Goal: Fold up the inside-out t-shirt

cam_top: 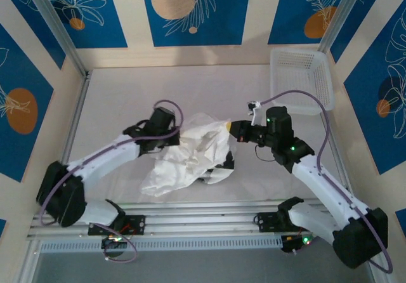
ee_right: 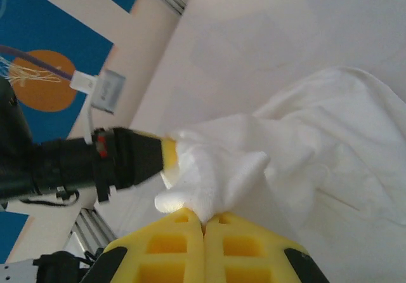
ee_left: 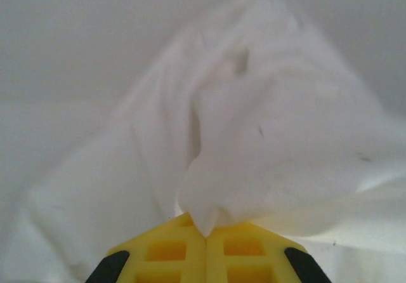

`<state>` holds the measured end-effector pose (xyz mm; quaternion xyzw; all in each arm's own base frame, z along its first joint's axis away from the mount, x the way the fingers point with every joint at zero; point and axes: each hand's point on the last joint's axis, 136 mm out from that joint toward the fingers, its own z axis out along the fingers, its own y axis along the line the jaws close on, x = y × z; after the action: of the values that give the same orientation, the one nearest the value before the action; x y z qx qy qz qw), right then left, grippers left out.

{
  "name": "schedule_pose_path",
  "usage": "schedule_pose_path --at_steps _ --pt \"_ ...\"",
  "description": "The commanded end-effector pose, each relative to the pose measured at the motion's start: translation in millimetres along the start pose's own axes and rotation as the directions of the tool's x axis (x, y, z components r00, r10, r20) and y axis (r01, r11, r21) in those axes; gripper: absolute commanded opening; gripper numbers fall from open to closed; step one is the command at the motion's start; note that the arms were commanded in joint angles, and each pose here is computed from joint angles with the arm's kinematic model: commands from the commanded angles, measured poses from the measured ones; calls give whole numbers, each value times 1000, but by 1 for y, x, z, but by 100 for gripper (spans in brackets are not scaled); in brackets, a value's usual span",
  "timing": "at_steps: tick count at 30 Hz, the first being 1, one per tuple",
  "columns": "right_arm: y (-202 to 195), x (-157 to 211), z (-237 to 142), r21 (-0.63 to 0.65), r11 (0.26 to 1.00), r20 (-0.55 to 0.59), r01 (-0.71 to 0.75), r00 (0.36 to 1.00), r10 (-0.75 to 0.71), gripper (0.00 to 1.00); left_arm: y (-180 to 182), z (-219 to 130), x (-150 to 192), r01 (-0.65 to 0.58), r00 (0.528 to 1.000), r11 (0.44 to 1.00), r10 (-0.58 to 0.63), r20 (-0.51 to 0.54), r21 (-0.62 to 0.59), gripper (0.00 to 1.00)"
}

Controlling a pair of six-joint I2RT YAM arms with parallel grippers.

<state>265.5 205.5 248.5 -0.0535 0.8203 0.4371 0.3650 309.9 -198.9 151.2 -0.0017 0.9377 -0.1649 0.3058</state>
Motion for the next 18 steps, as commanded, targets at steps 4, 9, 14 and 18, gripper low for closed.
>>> schedule_pose_path --at_steps 4,9,14,18 --pt "62 30 6 -247 962 -88 114 986 -140 0 39 -55 -40 -1 990 993 18 142 -121 37" --pt "115 123 49 -430 883 -330 188 878 -347 0 45 -98 -56 35 958 994 -4 286 -104 55" --pt "129 146 61 -497 859 -446 124 813 -375 41 13 -92 -38 -17 982 996 0 190 84 57" --pt "69 92 62 -222 962 -291 161 931 -223 50 -21 -74 -4 -31 999 959 23 29 280 57"
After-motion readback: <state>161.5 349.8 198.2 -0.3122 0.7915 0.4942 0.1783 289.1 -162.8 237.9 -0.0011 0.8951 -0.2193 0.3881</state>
